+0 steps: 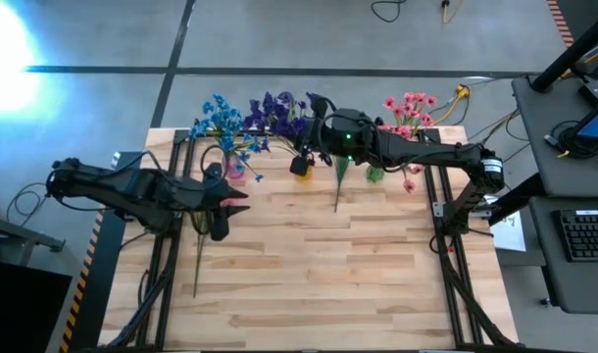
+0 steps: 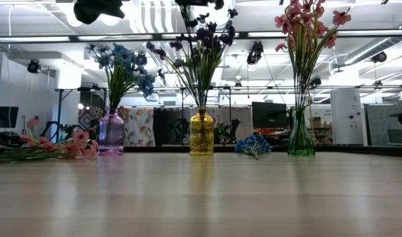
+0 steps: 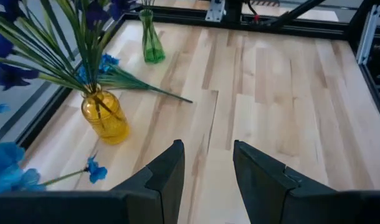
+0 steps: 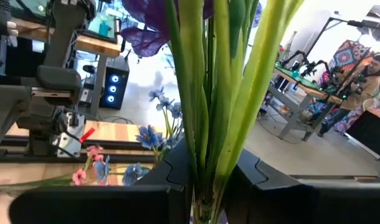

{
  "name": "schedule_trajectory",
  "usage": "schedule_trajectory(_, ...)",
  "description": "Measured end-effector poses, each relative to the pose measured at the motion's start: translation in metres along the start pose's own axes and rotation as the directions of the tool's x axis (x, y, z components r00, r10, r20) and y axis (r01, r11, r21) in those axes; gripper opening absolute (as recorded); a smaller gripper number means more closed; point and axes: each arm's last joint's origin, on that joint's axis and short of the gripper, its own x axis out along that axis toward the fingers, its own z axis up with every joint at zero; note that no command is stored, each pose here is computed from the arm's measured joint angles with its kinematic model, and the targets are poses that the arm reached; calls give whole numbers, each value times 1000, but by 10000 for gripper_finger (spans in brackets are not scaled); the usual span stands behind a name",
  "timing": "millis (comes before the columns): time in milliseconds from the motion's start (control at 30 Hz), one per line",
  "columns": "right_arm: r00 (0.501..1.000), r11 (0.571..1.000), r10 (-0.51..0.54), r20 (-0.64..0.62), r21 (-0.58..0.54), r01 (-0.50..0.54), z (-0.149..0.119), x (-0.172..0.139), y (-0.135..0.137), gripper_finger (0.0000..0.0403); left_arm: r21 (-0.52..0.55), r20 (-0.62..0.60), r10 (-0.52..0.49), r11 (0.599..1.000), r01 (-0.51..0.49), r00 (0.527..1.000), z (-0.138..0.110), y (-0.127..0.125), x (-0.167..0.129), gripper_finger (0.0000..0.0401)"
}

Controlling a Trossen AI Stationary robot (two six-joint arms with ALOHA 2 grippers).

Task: Sort flowers into vase by color
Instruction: Put the violet flowers into the yellow vase

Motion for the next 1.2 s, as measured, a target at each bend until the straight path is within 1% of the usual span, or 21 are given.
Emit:
schedule_trajectory(100, 1000, 1000, 4, -8, -2, -4, -1, 0, 0, 52, 20, -9, 2, 1000, -2, 1000, 1, -3, 7, 123)
schedule_trajectory(233, 1000, 1000, 5, -11, 5, -5, -1, 0, 0, 52, 87, -2, 0, 996, 0, 1000, 3, -7, 16, 123)
schedule_trajectory(367, 999, 998, 47, 4, 43, -47, -2, 1, -2, 52, 155, -12, 3, 988, -1, 1000, 3, -9, 21, 123)
schedule_trajectory(533, 999, 996, 50, 5, 78, -51, -4, 1, -6, 52, 212, 3, -1, 977, 0, 1000, 4, -9, 19, 123)
schedule_trajectory(700, 999, 996, 38, 8, 81, -38, -4, 2, -10, 52, 249, 22, -5, 969, 0, 1000, 5, -6, 13, 123)
schedule_trajectory(867, 1000, 993, 15, -7, 118, -14, -10, 5, -19, 52, 263, 43, -5, 965, -7, 999, 6, -4, 8, 123)
schedule_trajectory(1067, 999, 993, 15, -53, 121, -8, -25, 18, -18, 52, 261, 55, 86, 960, -98, 995, 5, -1, 6, 123)
schedule_trajectory(1200, 998, 993, 17, -59, 115, -10, -28, 21, -16, 52, 260, 55, 105, 959, -116, 993, 5, 0, 6, 123)
